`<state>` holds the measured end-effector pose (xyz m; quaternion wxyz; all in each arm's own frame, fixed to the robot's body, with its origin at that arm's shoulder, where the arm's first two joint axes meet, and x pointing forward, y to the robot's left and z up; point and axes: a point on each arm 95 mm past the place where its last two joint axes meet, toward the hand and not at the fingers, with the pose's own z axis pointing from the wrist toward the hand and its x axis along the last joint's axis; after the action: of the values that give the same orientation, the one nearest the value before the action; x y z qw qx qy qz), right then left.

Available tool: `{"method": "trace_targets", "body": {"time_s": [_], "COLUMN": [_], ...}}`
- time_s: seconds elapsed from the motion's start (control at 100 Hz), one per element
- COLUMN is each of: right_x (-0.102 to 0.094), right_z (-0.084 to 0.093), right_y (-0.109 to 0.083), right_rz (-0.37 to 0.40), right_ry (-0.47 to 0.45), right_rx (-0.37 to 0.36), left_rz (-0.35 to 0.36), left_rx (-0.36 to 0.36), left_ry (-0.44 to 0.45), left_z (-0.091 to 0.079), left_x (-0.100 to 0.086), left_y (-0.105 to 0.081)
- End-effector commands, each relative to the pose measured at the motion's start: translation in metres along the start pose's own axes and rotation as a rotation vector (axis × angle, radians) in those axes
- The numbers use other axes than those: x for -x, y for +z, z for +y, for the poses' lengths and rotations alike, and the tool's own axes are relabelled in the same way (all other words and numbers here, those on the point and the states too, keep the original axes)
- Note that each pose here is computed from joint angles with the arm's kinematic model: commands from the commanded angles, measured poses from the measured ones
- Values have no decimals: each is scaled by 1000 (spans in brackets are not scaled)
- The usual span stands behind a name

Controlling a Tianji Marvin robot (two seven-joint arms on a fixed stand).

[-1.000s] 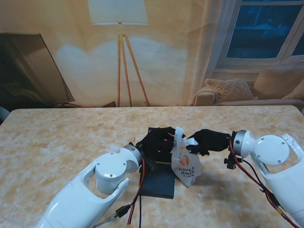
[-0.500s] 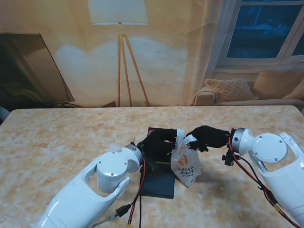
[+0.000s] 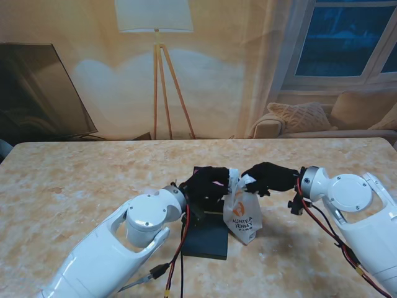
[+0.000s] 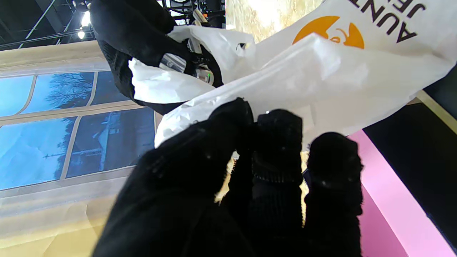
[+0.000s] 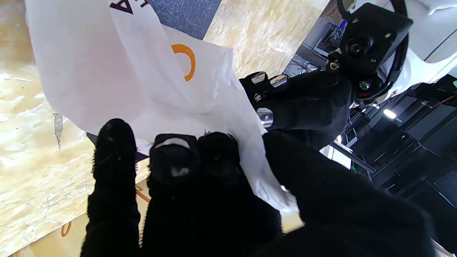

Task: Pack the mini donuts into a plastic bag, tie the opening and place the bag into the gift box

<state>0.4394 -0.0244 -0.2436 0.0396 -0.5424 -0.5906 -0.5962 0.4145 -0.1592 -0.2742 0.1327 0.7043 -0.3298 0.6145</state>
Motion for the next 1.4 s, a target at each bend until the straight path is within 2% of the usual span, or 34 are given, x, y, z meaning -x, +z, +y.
{"method": "trace_targets", "body": {"time_s": [0.0, 0.43, 0.66, 0.75, 0.83, 1.01, 1.25, 1.39], "right_x": [-2, -3, -5, -5, -4, -4, -4, -4], "right_z": [-6, -7, -5, -4, -4, -4, -4, -4], "right_y": [3, 7, 12, 11, 11, 10, 8, 7], "right_rz": [10, 11, 21, 17, 10, 6, 9, 10], "right_ry": [5, 17, 30, 35, 35, 43, 42, 36], "right_rx": [-13, 31, 109, 109, 103, 92, 82, 82], "left_rz": [12, 9, 6, 5, -1, -3, -24, -39], "left_rx": [19, 25, 47, 81, 121, 186, 204, 184], "left_ry": [6, 4, -5, -12, -61, -63, -108, -83], "left_z": [4, 4, 5, 1, -3, -12, -16, -17], "left_x": [-5, -5, -1, 2, 3, 7, 7, 4], "left_y": [2, 9, 11, 10, 6, 1, 0, 1]}}
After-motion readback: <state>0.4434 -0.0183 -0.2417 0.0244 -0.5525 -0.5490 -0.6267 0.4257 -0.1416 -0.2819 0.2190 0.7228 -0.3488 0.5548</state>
